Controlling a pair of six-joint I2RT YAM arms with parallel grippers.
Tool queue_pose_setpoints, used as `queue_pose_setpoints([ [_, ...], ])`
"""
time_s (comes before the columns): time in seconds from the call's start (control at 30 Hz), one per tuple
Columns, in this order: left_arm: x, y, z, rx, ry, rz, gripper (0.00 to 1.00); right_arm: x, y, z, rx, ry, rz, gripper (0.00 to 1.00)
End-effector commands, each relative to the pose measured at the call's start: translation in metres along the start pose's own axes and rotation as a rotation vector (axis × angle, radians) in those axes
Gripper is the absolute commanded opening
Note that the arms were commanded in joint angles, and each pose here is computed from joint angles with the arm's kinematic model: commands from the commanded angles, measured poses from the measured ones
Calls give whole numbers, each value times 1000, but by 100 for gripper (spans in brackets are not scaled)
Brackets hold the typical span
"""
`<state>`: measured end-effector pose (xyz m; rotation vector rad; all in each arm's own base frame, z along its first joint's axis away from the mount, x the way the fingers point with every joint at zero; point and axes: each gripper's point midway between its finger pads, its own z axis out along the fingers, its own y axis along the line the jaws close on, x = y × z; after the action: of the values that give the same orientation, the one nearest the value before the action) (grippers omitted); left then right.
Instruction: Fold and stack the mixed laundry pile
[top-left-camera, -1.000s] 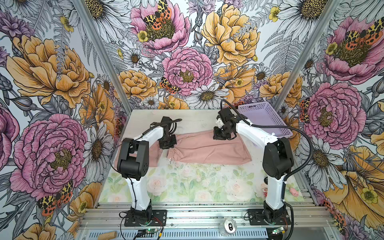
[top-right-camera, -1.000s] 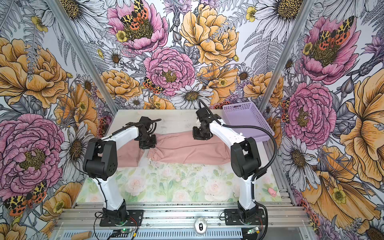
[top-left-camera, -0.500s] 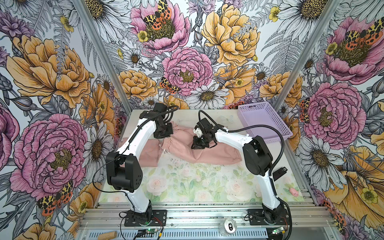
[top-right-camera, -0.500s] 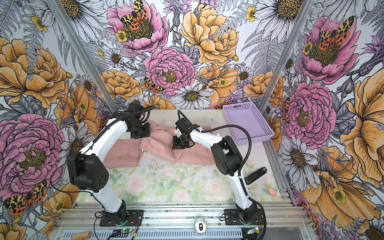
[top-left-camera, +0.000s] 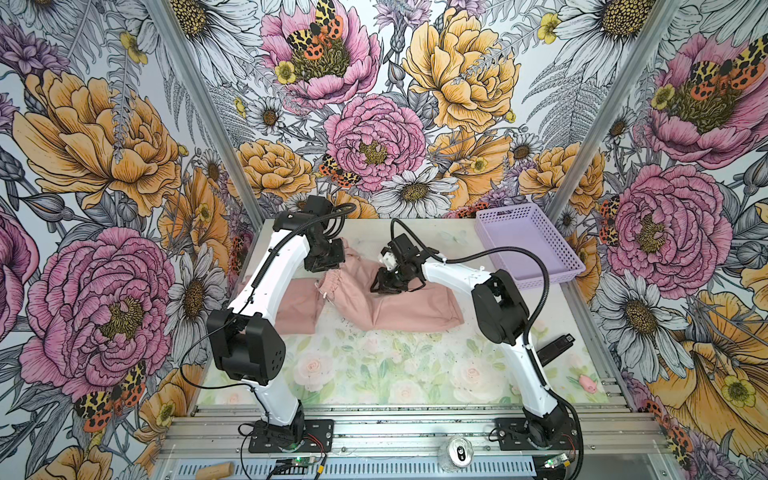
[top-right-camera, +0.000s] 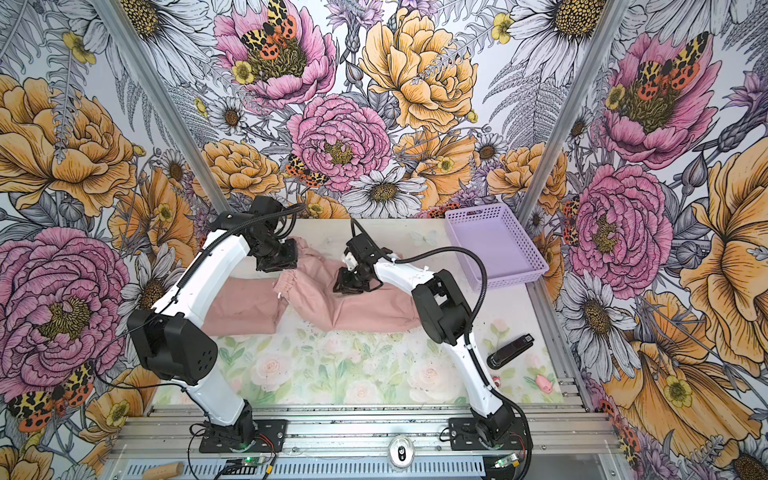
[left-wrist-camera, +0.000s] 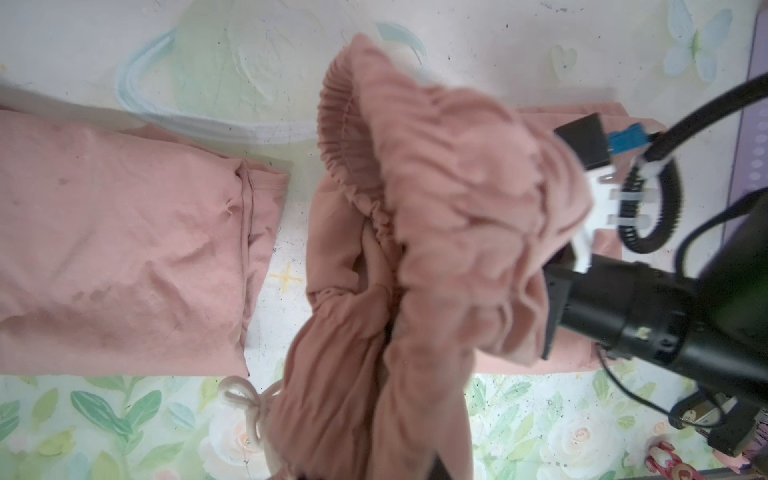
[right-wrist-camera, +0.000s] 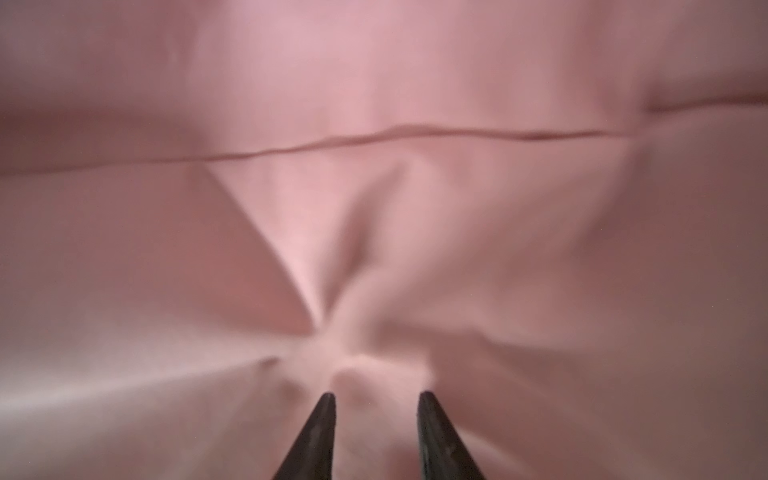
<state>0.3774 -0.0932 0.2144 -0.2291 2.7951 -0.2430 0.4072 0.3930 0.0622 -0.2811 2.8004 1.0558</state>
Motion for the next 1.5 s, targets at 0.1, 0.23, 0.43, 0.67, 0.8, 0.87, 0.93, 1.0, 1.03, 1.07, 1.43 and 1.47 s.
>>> queue_pose_setpoints([
  [0.1, -1, -18, -17, 70, -12, -55, 0, 6, -46, -88, 58, -17, -1, 45],
  [0.23, -1, -33, -17, 99, -6, -66, 0, 27, -80, -103, 122, 26, 21, 45],
  [0.43, 2, -66, -15, 149, 18, -74, 0, 43, -114, -88, 193, 78, 39, 43],
  [0.67, 4, -106, 0, 181, 56, -88, 0, 58, -143, -71, 257, 132, 53, 42],
  [0.8, 6, -122, 8, 184, 70, -98, 0, 63, -150, -68, 268, 144, 57, 43],
  [0.87, 6, -131, 13, 185, 78, -103, 0, 65, -152, -65, 268, 147, 61, 43],
  [0.93, 7, -142, 19, 190, 85, -108, 0, 66, -154, -62, 263, 149, 64, 43],
  [1.0, 7, -153, 25, 196, 92, -114, 0, 68, -155, -60, 261, 150, 68, 42],
  [1.03, 7, -160, 27, 203, 93, -113, 0, 68, -156, -59, 259, 150, 68, 42],
  [1.07, 7, -165, 29, 207, 97, -113, 0, 69, -156, -58, 259, 151, 69, 42],
  [1.43, 17, -232, 66, 258, 139, -90, 0, 73, -161, -52, 250, 150, 76, 42],
  [1.47, 20, -237, 70, 257, 143, -80, 0, 74, -162, -52, 250, 150, 77, 42],
])
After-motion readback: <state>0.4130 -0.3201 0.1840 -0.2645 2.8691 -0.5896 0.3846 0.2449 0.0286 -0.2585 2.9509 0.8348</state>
